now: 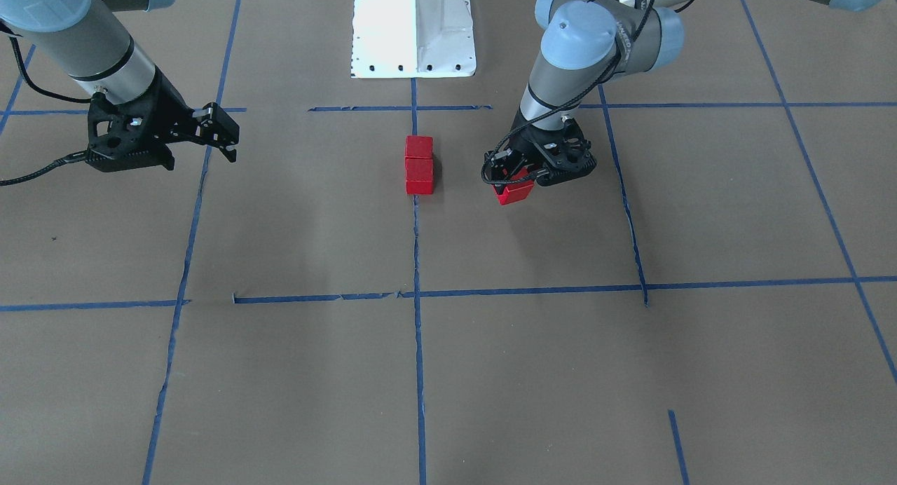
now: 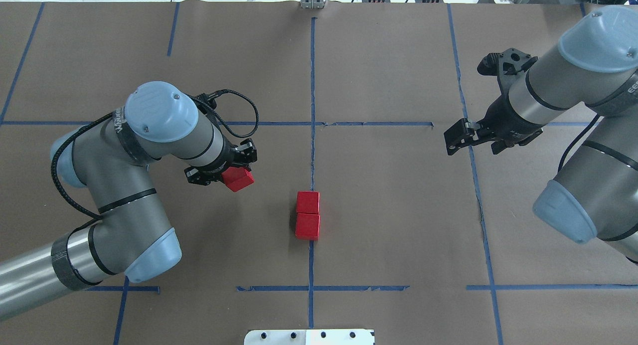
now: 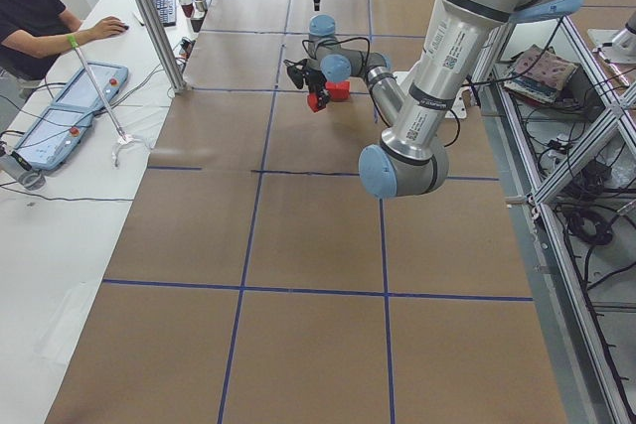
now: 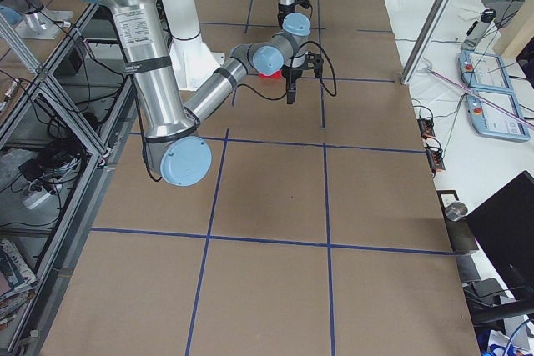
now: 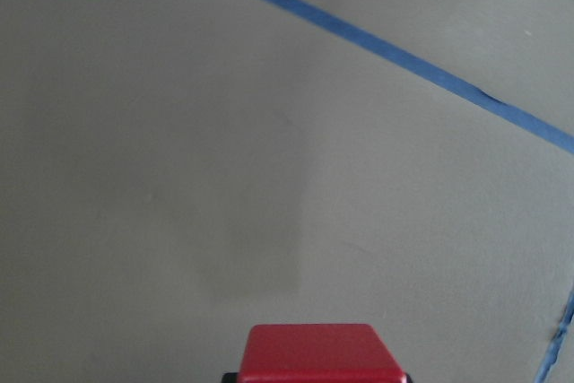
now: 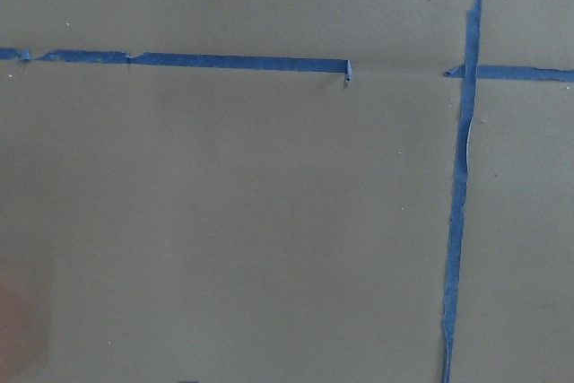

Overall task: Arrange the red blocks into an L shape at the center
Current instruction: 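Carry the cube with the left gripper beside the farther center cube, then lower and push the cube flush against the pair, then open the left gripper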

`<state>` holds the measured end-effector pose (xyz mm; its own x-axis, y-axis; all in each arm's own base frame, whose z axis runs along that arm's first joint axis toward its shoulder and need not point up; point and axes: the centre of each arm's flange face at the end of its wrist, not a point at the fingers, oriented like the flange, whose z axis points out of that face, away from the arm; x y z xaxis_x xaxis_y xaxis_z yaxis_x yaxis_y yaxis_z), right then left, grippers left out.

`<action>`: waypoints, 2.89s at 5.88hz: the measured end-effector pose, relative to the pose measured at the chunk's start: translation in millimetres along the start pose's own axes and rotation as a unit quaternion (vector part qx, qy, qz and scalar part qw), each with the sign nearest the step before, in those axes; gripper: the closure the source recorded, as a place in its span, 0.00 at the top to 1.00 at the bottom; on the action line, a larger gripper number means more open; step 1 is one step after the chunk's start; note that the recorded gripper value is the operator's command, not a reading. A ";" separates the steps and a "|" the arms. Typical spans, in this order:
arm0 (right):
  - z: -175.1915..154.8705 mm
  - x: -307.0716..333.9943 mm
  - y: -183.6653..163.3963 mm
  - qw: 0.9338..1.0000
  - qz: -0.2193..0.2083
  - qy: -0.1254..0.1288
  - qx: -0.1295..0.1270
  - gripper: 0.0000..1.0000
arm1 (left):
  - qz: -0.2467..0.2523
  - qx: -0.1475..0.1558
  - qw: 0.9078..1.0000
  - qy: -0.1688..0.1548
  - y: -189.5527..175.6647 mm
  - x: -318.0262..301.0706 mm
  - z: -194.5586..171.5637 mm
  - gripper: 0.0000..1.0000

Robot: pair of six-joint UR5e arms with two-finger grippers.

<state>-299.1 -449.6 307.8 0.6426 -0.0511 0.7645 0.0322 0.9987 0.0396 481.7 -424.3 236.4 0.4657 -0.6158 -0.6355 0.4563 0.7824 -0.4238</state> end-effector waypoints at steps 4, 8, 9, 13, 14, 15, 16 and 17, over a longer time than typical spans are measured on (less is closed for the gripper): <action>-1.7 0.3 1.4 1.000 0.002 0.000 0.002 1.00 | -0.275 0.011 0.961 -0.025 27.7 2.6 5.1 0.01; -2.9 -0.3 2.4 1.000 0.007 -0.001 0.003 1.00 | -0.427 0.009 0.904 -0.027 41.0 17.0 15.7 0.01; -3.1 -0.8 2.6 1.000 0.010 -0.002 0.003 1.00 | -0.434 0.010 0.900 -0.035 50.5 22.6 27.4 0.01; -2.3 -1.2 2.7 1.000 0.012 -0.001 0.003 1.00 | -0.440 0.014 0.897 -0.041 77.0 41.0 50.6 0.02; -2.2 -1.2 2.8 1.000 0.012 -0.001 0.003 1.00 | -0.442 0.017 0.896 -0.041 78.0 47.0 55.0 0.02; -2.1 -1.2 2.8 1.000 0.013 -0.001 0.002 1.00 | -0.443 0.018 0.896 -0.041 78.7 51.5 59.0 0.02; -1.8 -1.4 3.0 1.000 0.012 -0.001 0.002 1.00 | -0.443 0.019 0.895 -0.042 78.8 54.8 63.2 0.02; -1.3 -1.2 3.1 1.000 0.012 -0.001 0.002 1.00 | -0.443 0.020 0.895 -0.042 79.6 57.5 66.0 0.02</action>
<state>-298.8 -446.5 306.2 0.6420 -0.0262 0.7662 0.0135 0.9996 0.0229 594.9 -403.6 208.8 -0.0379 -0.9992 -0.0094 0.7005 -0.0199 -0.7134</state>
